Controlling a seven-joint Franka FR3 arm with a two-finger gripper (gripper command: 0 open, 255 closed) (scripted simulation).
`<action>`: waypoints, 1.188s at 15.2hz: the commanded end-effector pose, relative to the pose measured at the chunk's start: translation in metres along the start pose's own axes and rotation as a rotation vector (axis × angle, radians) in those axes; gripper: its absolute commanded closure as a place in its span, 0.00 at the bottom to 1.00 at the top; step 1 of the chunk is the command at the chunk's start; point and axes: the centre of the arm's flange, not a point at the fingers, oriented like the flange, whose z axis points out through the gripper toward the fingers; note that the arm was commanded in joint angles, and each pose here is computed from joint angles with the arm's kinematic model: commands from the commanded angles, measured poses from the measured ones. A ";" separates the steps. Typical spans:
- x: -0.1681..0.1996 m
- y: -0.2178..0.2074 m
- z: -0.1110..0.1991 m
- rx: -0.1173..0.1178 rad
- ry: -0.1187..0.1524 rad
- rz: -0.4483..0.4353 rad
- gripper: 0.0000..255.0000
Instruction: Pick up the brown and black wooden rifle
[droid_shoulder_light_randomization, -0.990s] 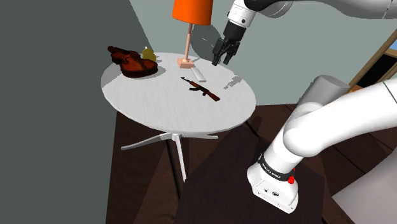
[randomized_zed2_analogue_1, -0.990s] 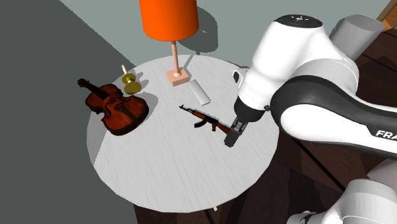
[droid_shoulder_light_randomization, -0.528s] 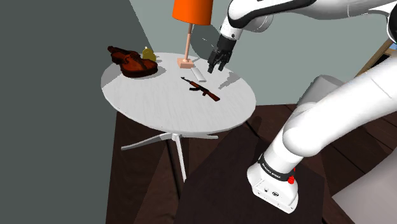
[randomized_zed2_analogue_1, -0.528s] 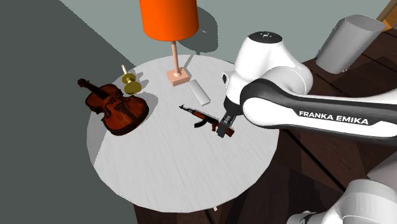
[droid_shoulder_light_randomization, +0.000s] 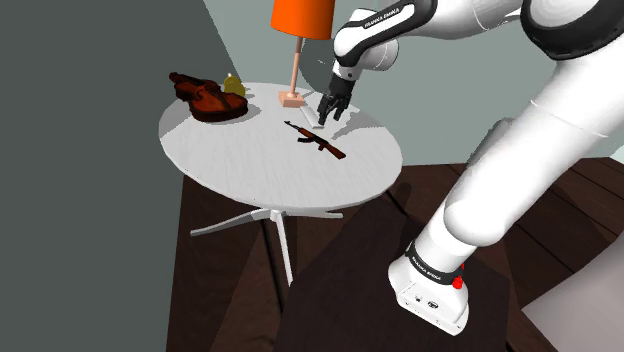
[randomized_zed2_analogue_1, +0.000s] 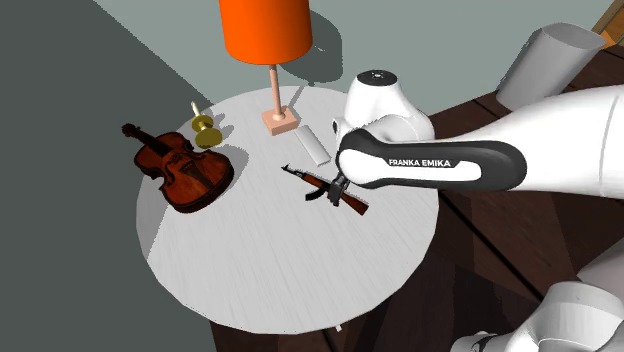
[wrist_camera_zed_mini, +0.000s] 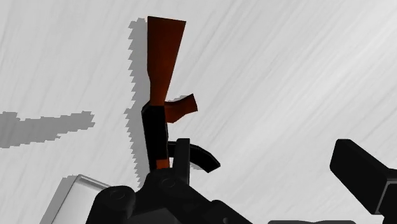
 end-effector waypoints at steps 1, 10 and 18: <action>0.011 0.015 0.019 -0.008 -0.004 -0.004 0.00; 0.064 0.080 0.097 -0.038 -0.023 -0.019 0.00; 0.061 0.082 0.137 -0.038 -0.023 -0.019 0.00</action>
